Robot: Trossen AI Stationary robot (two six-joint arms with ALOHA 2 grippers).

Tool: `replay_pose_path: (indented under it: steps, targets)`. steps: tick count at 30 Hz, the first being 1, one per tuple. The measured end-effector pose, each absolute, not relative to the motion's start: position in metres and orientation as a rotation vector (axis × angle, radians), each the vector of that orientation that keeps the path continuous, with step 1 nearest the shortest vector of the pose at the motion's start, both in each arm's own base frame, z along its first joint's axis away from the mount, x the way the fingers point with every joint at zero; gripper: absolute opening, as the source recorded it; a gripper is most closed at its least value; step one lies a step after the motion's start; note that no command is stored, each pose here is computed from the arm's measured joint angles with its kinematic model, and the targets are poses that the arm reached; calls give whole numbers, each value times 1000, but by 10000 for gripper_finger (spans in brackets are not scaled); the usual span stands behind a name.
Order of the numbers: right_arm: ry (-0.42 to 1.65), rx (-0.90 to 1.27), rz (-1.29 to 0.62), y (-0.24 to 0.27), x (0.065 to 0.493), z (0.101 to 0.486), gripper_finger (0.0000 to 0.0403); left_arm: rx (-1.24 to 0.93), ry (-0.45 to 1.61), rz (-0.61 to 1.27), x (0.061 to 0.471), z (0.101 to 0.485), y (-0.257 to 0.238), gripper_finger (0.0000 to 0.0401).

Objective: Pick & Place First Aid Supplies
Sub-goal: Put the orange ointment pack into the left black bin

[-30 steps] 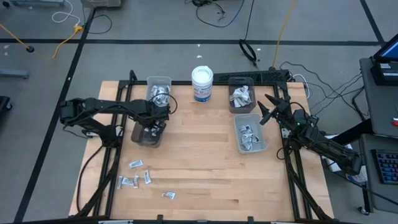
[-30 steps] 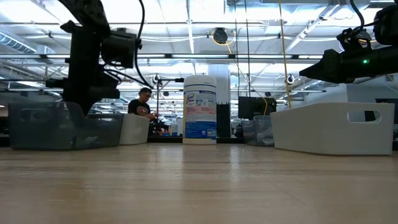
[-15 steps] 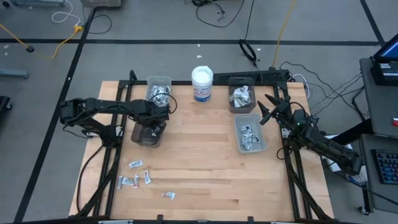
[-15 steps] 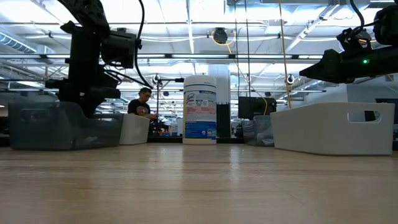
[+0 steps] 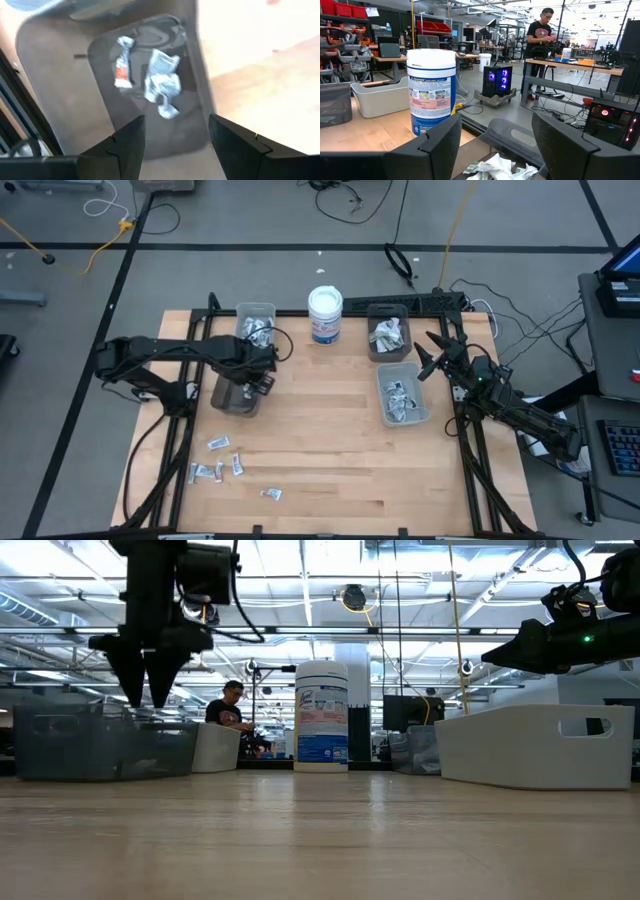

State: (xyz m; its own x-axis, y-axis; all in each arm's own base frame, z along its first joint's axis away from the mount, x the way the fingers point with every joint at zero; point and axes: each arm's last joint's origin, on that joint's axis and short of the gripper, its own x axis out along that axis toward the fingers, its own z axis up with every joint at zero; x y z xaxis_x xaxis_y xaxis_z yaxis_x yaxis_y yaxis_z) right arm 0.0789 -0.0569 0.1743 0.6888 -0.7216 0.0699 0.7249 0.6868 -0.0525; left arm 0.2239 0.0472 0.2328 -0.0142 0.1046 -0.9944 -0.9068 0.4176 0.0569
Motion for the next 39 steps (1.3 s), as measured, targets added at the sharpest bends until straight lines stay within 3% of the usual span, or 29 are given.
replay_pose_path:
  steps: [7, 12, 27, 39]
  targets:
    - [-45, -78, -810, -57, 79, 174, 238, -836, 1304, 909, 238, 254, 17, 223]
    - [-45, -78, -810, -57, 79, 174, 238, -794, 1338, 841, 260, 254, -27, 223]
    - [-44, -78, -810, -57, 79, 174, 238, -962, 1381, 810, 320, 256, -139, 223]
    - [-45, -78, -810, -57, 79, 174, 238, -1035, 1409, 833, 329, 242, -219, 223]
